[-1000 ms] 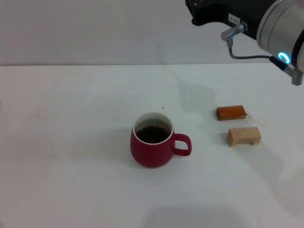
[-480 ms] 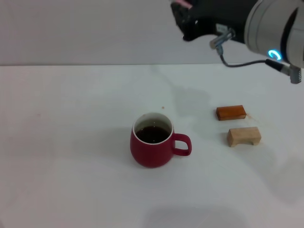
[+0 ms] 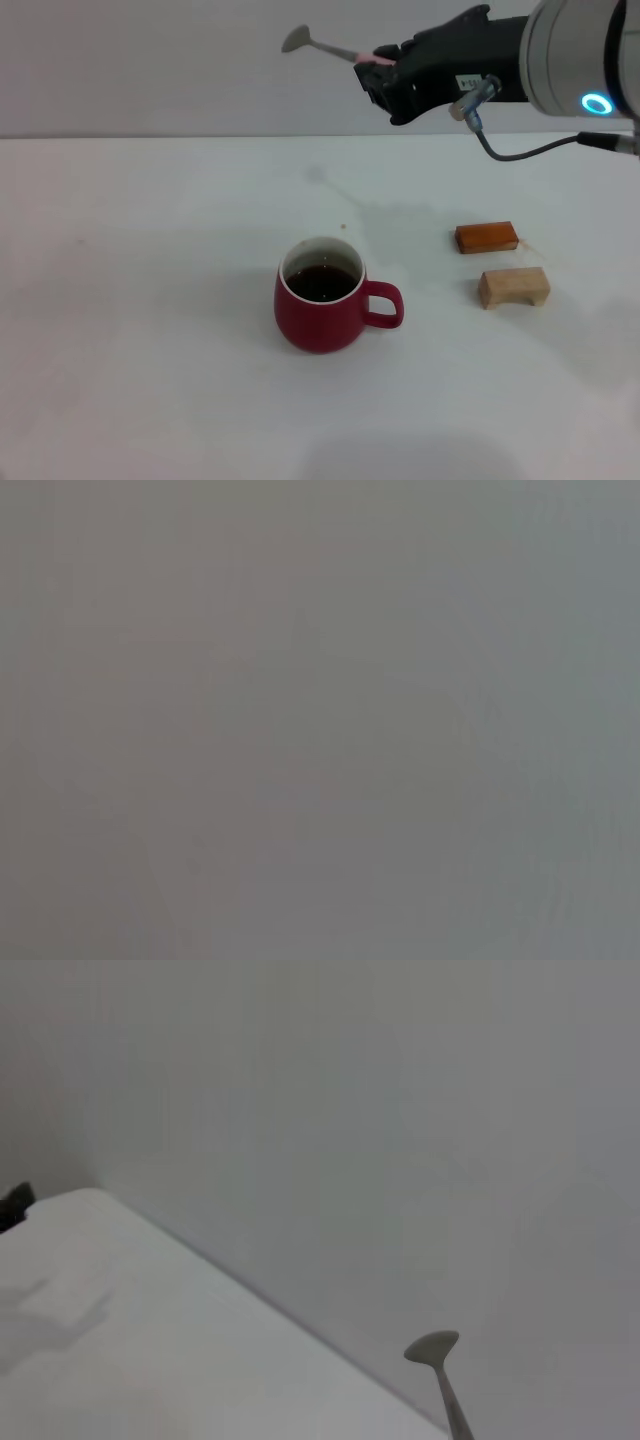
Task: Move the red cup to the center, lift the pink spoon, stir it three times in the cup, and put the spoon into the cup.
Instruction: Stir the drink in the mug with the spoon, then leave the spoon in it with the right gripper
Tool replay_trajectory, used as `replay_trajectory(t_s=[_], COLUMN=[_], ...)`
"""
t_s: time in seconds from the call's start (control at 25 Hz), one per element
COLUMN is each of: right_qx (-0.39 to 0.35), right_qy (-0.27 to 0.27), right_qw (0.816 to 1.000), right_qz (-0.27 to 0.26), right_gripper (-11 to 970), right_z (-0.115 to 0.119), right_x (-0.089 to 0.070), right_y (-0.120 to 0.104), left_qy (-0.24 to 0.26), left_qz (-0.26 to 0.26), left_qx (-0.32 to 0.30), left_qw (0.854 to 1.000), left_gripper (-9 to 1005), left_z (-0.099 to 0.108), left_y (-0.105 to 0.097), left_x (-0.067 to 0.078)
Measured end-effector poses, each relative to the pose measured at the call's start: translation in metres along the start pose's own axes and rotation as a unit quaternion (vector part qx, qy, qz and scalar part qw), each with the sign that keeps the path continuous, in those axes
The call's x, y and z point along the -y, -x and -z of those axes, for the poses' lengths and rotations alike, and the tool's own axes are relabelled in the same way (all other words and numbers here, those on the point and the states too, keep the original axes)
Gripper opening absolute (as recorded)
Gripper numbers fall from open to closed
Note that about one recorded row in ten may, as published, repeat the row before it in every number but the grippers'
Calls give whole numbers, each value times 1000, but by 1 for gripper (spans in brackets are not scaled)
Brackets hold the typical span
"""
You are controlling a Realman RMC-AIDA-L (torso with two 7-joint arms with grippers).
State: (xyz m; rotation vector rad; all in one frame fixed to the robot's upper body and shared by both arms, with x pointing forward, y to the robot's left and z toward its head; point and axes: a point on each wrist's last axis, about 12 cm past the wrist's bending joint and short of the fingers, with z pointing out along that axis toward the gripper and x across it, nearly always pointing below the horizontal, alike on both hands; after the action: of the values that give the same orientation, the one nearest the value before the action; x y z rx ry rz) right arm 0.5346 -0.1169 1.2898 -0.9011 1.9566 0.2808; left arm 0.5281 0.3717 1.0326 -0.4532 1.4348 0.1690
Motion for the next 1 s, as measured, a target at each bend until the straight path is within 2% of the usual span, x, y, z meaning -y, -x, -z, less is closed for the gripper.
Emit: replay_trajectory(t_s=[0.28,0.48,0.76,1.0], right_qx=[-43,-66,-95,-129], right_qy=[25,68,91,130], right_qw=[999,995,991,983], right_qz=[21,14,30,29], right_gripper=[156,156,155,155], right_z=[2,-4,-7,-12], right_x=[-3,-1,5,22], right_y=[6,4,-2,-6], left_qy=[-1,-2,-2,-2], left_qz=[1,1,1,1], left_qx=[1,2,-3,-4], left_qw=[1000,1000,1000,1000], left_gripper=[843,844,844,844], left_z=[0,-1,0,0], left_y=[0,0,-1,-1], left_x=[1,3,4,4])
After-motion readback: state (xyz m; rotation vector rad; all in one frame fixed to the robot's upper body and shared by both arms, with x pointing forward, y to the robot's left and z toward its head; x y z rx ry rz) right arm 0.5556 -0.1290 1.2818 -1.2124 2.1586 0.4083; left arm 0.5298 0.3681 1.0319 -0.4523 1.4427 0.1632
